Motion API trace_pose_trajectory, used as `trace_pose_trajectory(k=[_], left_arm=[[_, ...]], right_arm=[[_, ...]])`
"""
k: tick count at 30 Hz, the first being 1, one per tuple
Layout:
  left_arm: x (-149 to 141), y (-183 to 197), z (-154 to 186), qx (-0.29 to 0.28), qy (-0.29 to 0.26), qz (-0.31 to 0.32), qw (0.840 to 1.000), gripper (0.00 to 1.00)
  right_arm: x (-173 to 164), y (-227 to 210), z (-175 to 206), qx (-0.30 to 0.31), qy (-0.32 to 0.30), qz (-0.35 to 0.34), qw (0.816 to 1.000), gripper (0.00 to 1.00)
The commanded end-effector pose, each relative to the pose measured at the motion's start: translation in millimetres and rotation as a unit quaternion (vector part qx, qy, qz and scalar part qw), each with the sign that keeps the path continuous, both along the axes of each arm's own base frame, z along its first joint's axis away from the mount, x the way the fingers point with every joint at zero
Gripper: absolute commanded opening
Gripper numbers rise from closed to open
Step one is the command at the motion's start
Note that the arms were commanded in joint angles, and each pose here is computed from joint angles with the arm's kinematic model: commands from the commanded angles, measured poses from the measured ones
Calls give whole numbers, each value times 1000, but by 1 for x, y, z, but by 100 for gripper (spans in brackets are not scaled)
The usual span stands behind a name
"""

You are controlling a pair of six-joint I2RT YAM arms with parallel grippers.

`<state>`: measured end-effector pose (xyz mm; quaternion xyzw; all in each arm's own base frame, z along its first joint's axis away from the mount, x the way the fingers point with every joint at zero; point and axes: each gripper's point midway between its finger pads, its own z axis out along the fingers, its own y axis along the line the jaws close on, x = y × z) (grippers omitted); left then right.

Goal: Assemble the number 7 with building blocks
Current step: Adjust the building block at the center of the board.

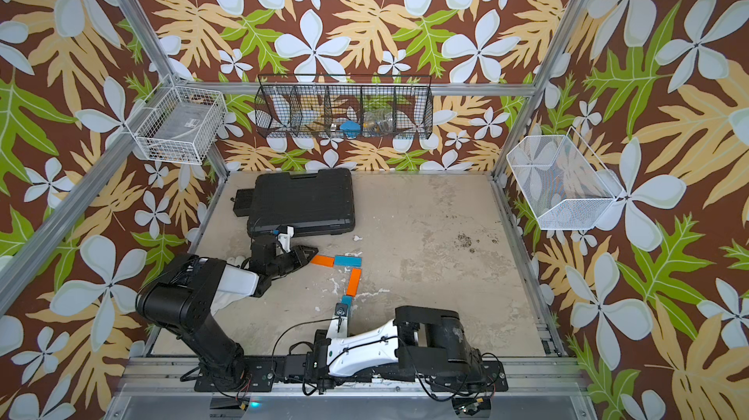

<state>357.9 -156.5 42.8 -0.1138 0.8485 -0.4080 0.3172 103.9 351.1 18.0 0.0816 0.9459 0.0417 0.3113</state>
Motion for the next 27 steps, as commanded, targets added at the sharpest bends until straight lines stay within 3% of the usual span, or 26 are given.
trace_pose_trajectory(k=[1, 3, 6, 8, 11, 12, 13, 17, 21, 24, 27], left_arm=[[-6, 3, -9, 6, 24, 4, 1000, 34], [-7, 7, -3, 10, 12, 13, 1000, 33], [-6, 19, 9, 41, -12, 34, 999, 34], [-5, 28, 21, 69, -35, 50, 996, 39], [-6, 43, 42, 100, -72, 80, 989, 50], [-7, 48, 48, 108, -84, 89, 987, 52], [-9, 53, 54, 116, -97, 101, 983, 55], [-18, 78, 78, 148, -143, 154, 966, 70], [-28, 102, 100, 186, -181, 206, 943, 77], [-33, 120, 107, 211, -193, 243, 927, 78], [-35, 134, 103, 237, -187, 273, 914, 78]], right_arm=[[8, -3, 18, -17, -11, 17, 1000, 75], [25, -10, 46, -17, -43, 13, 999, 86], [58, -24, 104, 1, -101, 21, 995, 87], [78, -37, 139, 21, -135, 31, 990, 87], [109, -52, 161, 27, -154, 84, 984, 87], [117, -57, 165, 29, -159, 104, 981, 97], [126, -68, 166, 23, -165, 115, 979, 100], [150, -113, 197, -30, -260, 163, 951, 100], [175, -179, 233, -67, -337, 143, 928, 100], [195, -237, 229, -73, -344, 91, 931, 100], [205, -258, 194, -22, -323, 86, 942, 98]])
